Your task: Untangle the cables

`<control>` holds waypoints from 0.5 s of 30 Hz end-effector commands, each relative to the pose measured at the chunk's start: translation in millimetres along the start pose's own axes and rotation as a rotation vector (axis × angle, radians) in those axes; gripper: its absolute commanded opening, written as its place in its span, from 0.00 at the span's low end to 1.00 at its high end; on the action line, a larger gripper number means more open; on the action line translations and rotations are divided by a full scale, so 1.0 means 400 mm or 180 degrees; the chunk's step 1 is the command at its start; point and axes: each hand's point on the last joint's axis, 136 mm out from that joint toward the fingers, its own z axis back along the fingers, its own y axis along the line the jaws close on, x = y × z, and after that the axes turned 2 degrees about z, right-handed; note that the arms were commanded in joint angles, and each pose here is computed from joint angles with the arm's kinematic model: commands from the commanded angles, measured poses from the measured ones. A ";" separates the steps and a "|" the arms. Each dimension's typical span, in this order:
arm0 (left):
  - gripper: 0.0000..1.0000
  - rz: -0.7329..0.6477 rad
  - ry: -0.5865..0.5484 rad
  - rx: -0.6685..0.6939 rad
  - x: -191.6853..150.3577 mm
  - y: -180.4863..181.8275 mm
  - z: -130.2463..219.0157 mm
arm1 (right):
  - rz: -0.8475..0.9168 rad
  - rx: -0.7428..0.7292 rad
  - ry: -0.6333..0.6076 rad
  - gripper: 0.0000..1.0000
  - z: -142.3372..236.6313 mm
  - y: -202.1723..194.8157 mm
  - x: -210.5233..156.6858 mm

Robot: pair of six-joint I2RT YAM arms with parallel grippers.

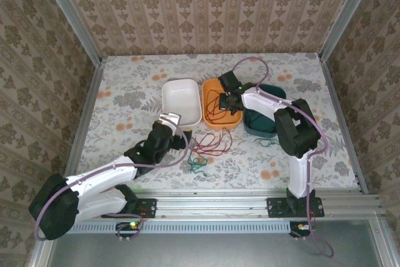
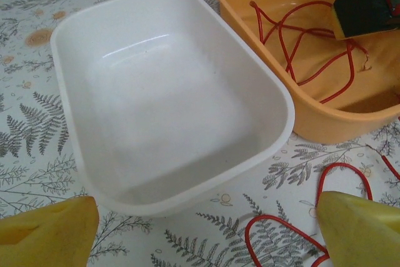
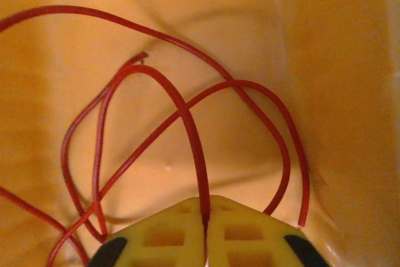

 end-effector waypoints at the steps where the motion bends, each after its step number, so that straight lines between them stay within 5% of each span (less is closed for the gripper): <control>1: 0.91 0.0028 0.0075 0.0040 -0.021 0.013 0.004 | -0.0059 -0.0041 -0.0131 0.36 0.043 0.002 0.045; 4: 0.91 -0.0002 0.0125 -0.0037 -0.029 0.001 -0.001 | -0.0085 0.0057 -0.0388 0.51 0.109 0.010 0.089; 9: 0.91 -0.0144 0.0266 -0.0272 -0.053 -0.037 -0.010 | -0.0064 0.0115 -0.0646 0.55 0.231 0.002 0.111; 15: 0.91 -0.0471 0.0497 -0.0519 -0.099 -0.107 -0.013 | 0.0242 0.0538 -0.0275 0.55 0.281 0.041 -0.062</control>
